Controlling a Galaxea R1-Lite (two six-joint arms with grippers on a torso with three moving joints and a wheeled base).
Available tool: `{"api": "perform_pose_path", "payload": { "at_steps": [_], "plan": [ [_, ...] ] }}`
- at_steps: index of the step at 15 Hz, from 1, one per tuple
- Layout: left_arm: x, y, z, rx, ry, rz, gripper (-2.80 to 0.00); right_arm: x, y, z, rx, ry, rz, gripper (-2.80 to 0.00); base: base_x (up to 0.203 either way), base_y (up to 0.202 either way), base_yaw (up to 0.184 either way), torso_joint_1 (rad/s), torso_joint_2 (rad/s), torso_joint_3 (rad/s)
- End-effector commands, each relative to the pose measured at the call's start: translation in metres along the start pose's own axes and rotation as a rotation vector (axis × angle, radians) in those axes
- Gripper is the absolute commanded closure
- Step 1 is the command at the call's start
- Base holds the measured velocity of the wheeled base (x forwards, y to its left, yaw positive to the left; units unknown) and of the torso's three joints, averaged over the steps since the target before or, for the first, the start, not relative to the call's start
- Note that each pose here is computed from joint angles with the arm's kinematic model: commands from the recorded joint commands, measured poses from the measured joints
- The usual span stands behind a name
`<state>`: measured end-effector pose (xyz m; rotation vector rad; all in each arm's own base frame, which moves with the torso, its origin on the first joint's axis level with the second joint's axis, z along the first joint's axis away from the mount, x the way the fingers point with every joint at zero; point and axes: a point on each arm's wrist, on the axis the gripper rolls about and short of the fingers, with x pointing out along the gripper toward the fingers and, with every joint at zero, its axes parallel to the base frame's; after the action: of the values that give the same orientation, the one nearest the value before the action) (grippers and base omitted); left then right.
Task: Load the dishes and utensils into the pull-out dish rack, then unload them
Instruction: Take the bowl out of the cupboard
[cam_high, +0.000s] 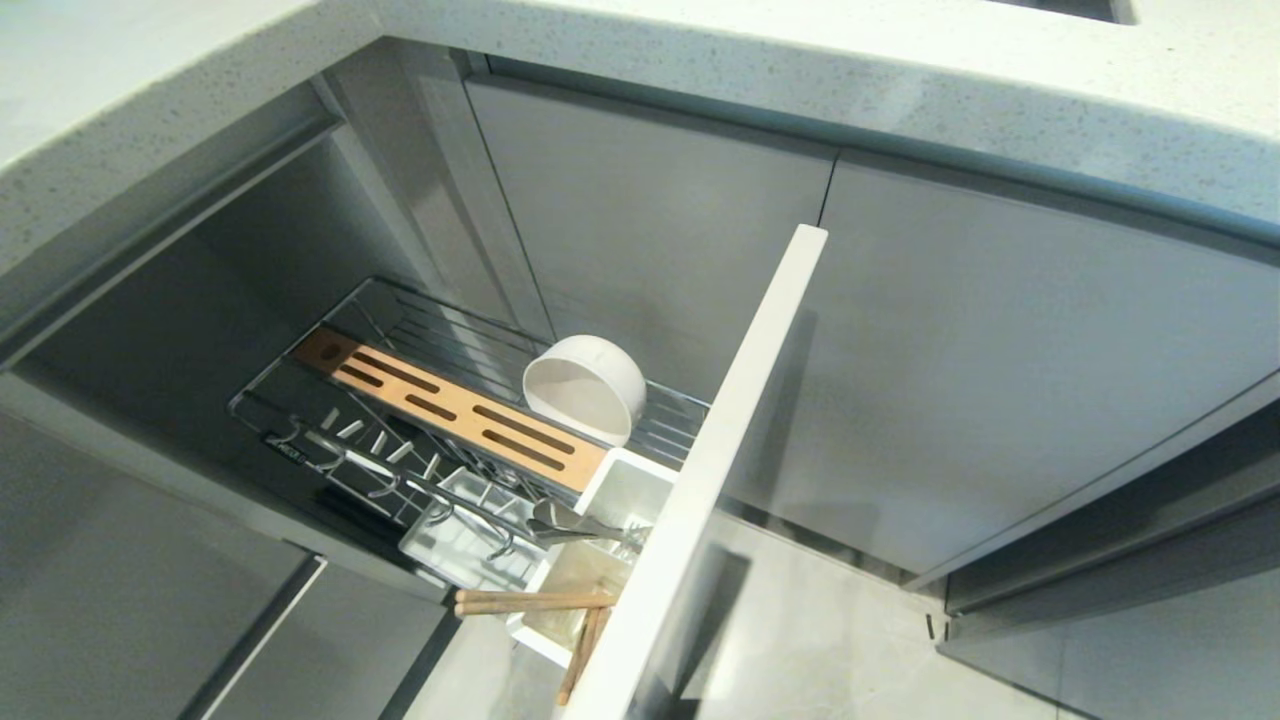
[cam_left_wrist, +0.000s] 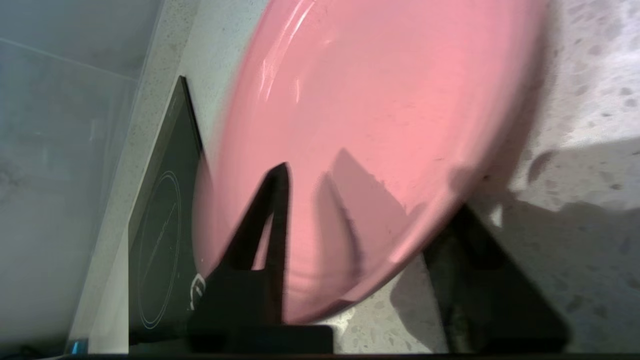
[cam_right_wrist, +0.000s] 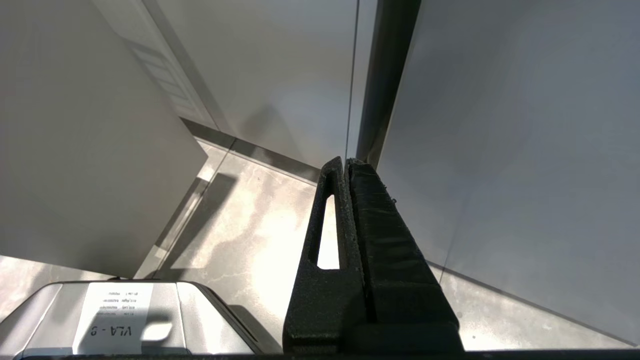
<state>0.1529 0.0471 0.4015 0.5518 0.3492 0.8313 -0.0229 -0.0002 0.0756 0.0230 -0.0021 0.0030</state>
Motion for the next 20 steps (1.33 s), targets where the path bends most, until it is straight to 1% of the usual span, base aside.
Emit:
{"api": "perform_pose_path", "payload": {
  "at_steps": [1,2,4,5,7,8,10,11,12,13,15,16,17,18,20],
  "plan": [
    [-0.003,0.0,0.001,0.0,-0.012,-0.009,-2.8,0.0,0.0,0.0,0.0,0.002,0.0,0.0,0.0,0.0,0.0,0.0,0.0,0.0],
    [-0.006,0.0,0.002,-0.003,-0.028,-0.024,-2.8,0.0,0.0,0.0,0.0,0.002,0.0,0.0,0.0,0.0,0.0,0.0,0.0,0.0],
    [-0.017,0.005,0.003,-0.028,-0.107,-0.1,-2.8,0.0,0.0,0.0,0.0,0.002,0.0,0.0,0.0,0.0,0.0,0.0,0.0,0.0],
    [-0.024,0.008,0.004,-0.055,-0.148,-0.135,-2.8,0.0,0.0,0.0,0.0,0.002,0.0,0.0,0.0,0.0,0.0,0.0,0.0,0.0],
    [-0.036,0.015,0.006,-0.11,-0.244,-0.235,-2.8,0.0,0.0,0.0,0.0,0.002,0.0,0.0,0.0,0.0,0.0,0.0,0.0,0.0],
    [-0.042,0.018,0.007,-0.149,-0.291,-0.291,-2.8,0.0,0.0,0.0,0.0,0.002,0.0,0.0,0.0,0.0,0.0,0.0,0.0,0.0],
    [-0.052,0.025,0.008,-0.262,-0.352,-0.383,-2.8,0.0,0.0,0.0,0.0,0.002,0.0,0.0,0.0,0.0,0.0,0.0,0.0,0.0],
    [-0.055,0.028,0.007,-0.316,-0.361,-0.408,-2.8,0.0,0.0,0.0,0.0,0.002,0.0,0.0,0.0,0.0,0.0,0.0,0.0,0.0],
    [-0.06,0.031,0.007,-0.393,-0.372,-0.446,-2.8,0.0,0.0,0.0,0.0,0.002,0.0,0.0,0.0,0.0,0.0,0.0,0.0,0.0],
    [-0.065,0.034,0.006,-0.493,-0.382,-0.497,-2.8,0.0,0.0,0.0,0.0,0.002,0.0,0.0,0.0,0.0,0.0,0.0,0.0,0.0],
    [-0.078,0.044,0.001,-0.73,-0.381,-0.586,-2.8,0.0,0.0,0.0,0.0,0.002,0.0,0.0,0.0,0.0,0.0,0.0,0.0,0.0],
    [-0.085,0.048,-0.002,-0.852,-0.377,-0.625,0.0,0.0,0.0,0.0,0.0,0.002,0.0,0.0,0.0,0.0,0.0,0.0,0.0,0.0],
    [-0.094,0.053,-0.007,-0.966,-0.382,-0.673,0.0,0.0,0.0,0.0,0.0,0.002,0.0,0.0,0.0,0.0,0.0,0.0,0.0,0.0],
    [-0.099,0.057,-0.007,-1.074,-0.41,-0.715,0.0,0.0,0.0,0.0,0.0,0.002,0.0,0.0,0.0,0.0,0.0,0.0,0.0,0.0],
    [-0.107,0.073,0.003,-1.299,-0.556,-0.75,0.0,0.0,0.0,0.0,0.0,0.002,0.0,0.0,0.0,0.0,0.0,0.0,0.0,0.0]
  ]
}}
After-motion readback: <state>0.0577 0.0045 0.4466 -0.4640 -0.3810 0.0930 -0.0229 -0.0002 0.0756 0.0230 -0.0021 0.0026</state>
